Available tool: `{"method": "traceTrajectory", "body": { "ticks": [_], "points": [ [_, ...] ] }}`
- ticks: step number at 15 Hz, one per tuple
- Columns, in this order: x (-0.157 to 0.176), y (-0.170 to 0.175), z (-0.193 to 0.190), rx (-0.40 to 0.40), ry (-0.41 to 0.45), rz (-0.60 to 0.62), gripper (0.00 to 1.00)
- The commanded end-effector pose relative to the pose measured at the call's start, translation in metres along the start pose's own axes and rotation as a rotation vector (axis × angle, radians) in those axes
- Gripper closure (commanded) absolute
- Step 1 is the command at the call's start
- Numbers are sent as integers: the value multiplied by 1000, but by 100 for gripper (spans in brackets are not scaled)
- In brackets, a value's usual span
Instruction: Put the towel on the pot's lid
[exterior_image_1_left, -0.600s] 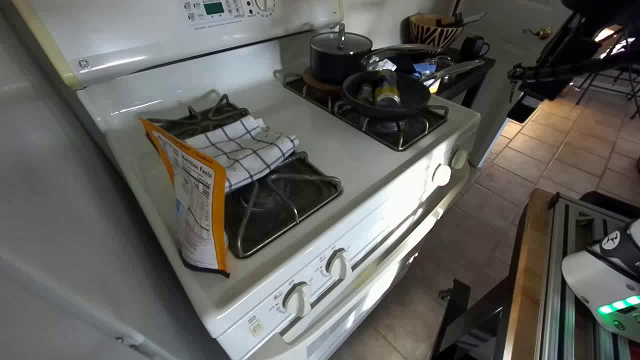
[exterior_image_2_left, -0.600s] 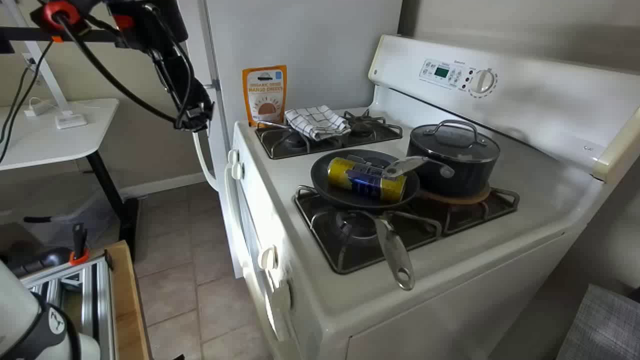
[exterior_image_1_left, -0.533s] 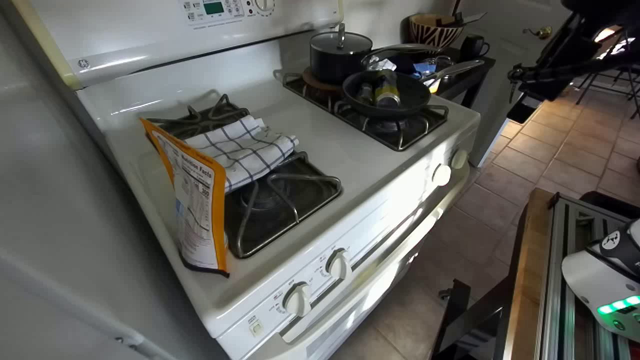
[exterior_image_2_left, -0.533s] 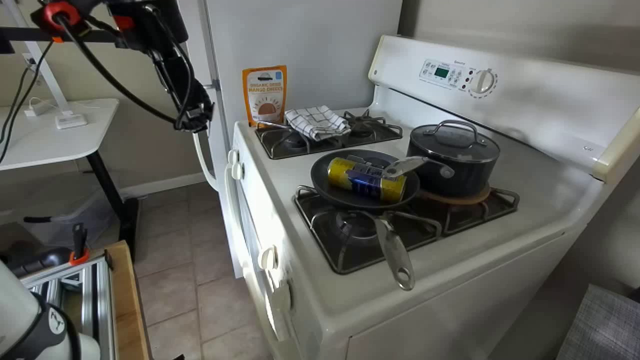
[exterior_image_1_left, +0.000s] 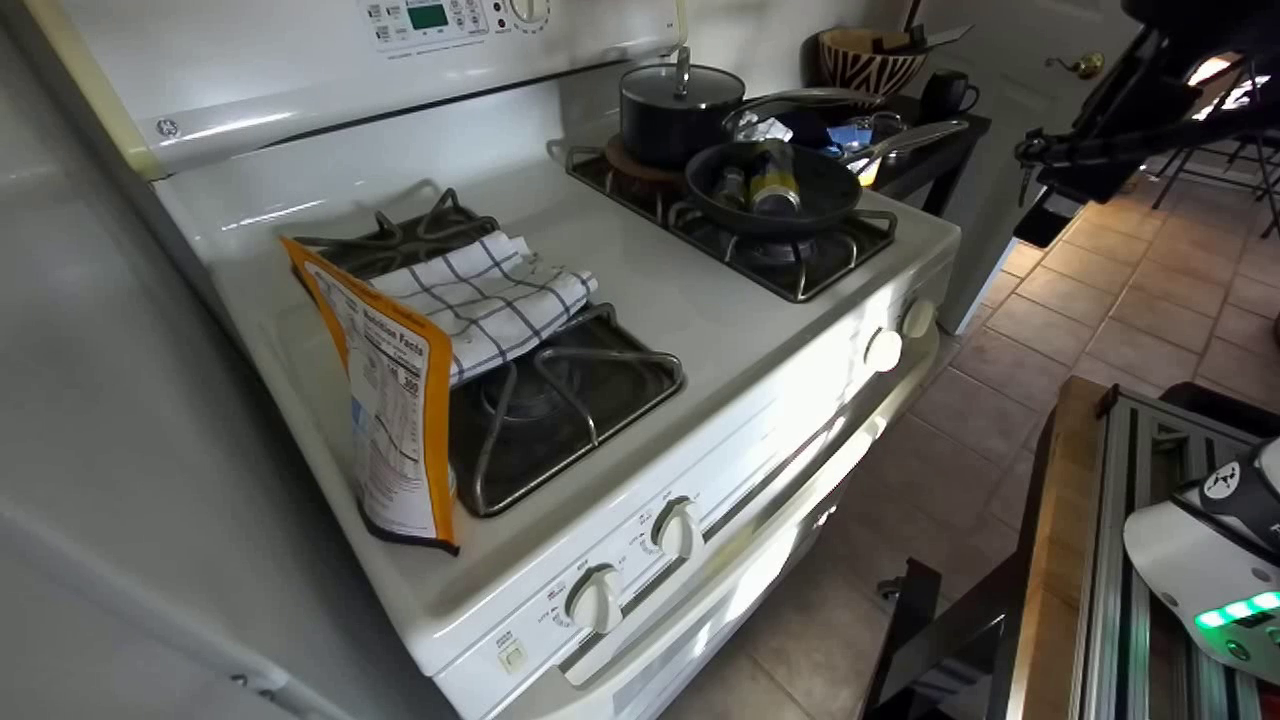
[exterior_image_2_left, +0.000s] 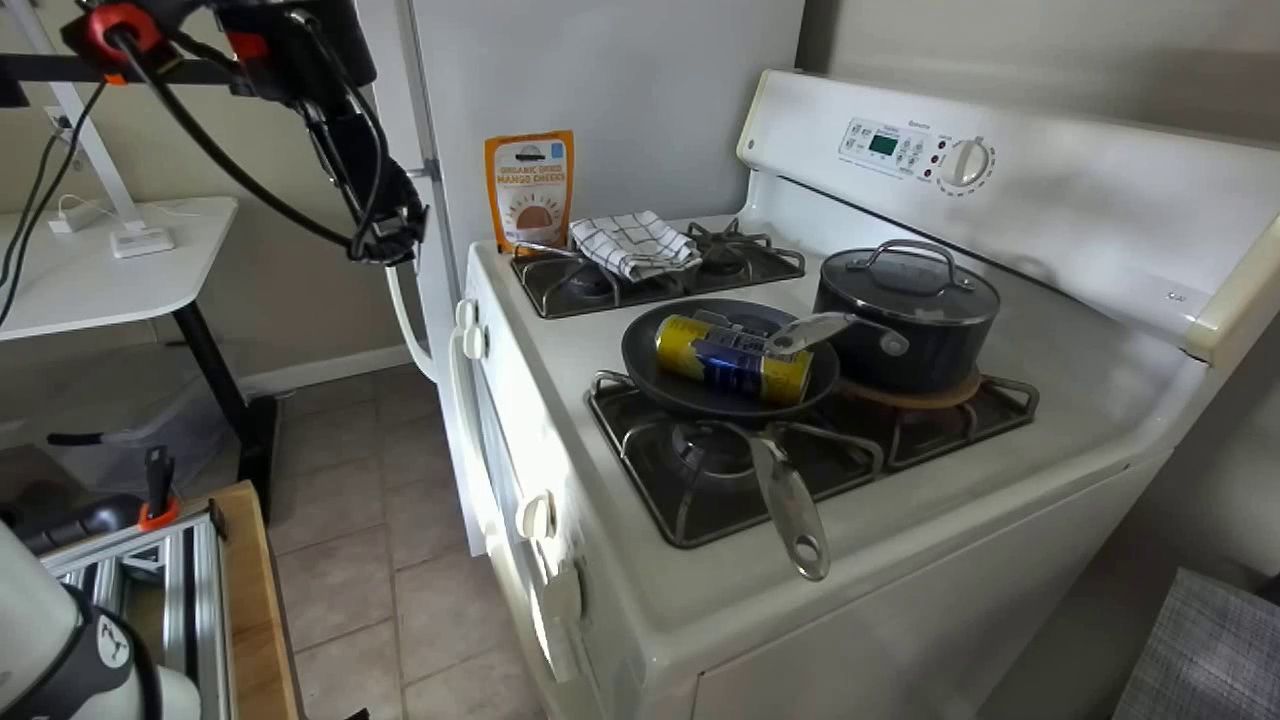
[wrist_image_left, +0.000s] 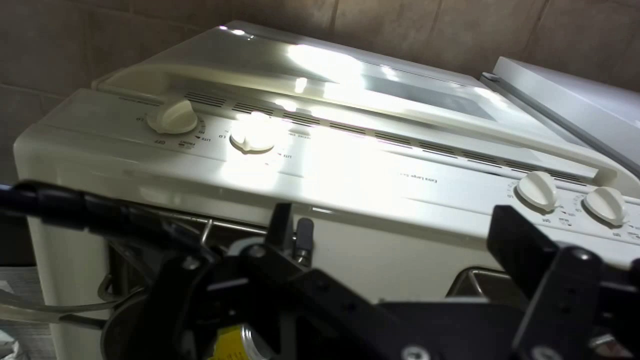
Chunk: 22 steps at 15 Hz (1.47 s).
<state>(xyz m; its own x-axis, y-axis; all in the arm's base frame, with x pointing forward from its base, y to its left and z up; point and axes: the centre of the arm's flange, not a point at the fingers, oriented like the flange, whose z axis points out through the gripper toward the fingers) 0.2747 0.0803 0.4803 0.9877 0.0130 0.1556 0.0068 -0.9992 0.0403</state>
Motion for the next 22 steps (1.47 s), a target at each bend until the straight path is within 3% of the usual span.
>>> {"method": "traceTrajectory", "body": {
  "ticks": [1,7,14,20,22],
  "points": [
    [0,0,0,0,0,0,0],
    [0,0,0,0,0,0,0],
    [61,28,-12,124,119,9,0],
    [153,44,-2,192,109,-257,0],
    [184,43,6,253,114,-346,0]
  ]
}}
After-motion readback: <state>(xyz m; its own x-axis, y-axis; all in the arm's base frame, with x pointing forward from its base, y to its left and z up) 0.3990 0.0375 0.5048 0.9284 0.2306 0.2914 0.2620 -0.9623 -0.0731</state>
